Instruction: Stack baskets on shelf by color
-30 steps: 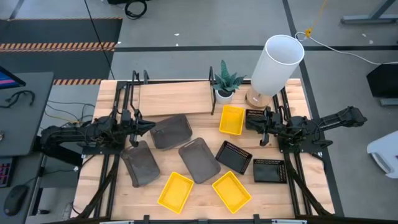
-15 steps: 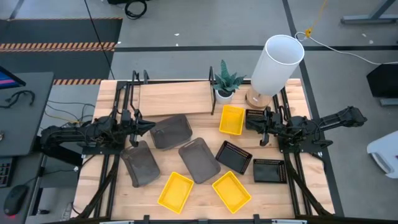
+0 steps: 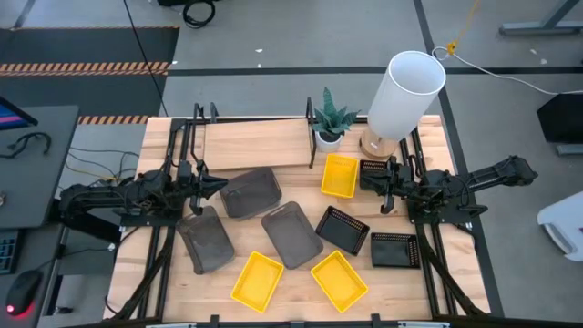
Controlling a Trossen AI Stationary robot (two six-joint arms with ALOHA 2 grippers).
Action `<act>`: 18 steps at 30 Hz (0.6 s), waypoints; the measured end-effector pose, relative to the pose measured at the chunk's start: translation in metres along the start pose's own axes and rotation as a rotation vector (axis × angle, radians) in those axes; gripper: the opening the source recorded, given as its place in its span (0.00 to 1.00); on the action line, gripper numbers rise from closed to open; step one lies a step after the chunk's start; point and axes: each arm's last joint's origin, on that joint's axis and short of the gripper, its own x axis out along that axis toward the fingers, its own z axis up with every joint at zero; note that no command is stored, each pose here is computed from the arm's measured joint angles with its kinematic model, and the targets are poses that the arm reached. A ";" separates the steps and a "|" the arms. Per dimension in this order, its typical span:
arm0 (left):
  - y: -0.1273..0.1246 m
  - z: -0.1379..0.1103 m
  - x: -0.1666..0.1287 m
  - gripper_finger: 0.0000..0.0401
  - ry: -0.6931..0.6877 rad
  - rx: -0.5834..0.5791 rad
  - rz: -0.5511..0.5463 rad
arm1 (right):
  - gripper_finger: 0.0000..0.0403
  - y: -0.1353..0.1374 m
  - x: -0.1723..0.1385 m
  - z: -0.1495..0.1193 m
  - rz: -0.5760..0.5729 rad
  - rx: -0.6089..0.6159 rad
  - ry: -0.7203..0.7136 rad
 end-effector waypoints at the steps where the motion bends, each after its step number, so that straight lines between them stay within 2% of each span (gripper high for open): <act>1: 0.000 0.000 0.000 0.09 0.000 0.000 0.000 | 0.05 0.000 0.000 0.000 0.000 0.001 0.000; 4: 0.000 0.001 0.000 0.10 -0.005 -0.041 -0.004 | 0.05 0.000 0.000 0.000 0.000 0.000 0.000; 6: -0.001 0.000 0.000 0.10 0.019 -0.173 -0.040 | 0.05 0.000 0.000 0.000 0.000 0.000 0.000; 8: -0.003 -0.005 0.000 0.09 0.106 -0.276 -0.125 | 0.05 0.000 0.000 0.000 0.000 0.001 0.000; 12: -0.011 -0.009 -0.002 0.07 0.290 -0.323 -0.401 | 0.05 0.000 0.000 0.000 0.000 0.000 0.000; 13: -0.012 -0.010 -0.003 0.07 0.329 -0.357 -0.433 | 0.05 0.000 0.000 0.000 0.000 0.000 0.000; 15: -0.012 -0.013 -0.003 0.05 0.392 -0.417 -0.423 | 0.05 0.000 0.000 0.000 0.000 0.001 0.000; 18: -0.015 -0.006 -0.002 0.02 0.376 -0.397 -0.372 | 0.05 0.000 0.000 0.000 0.000 0.000 0.000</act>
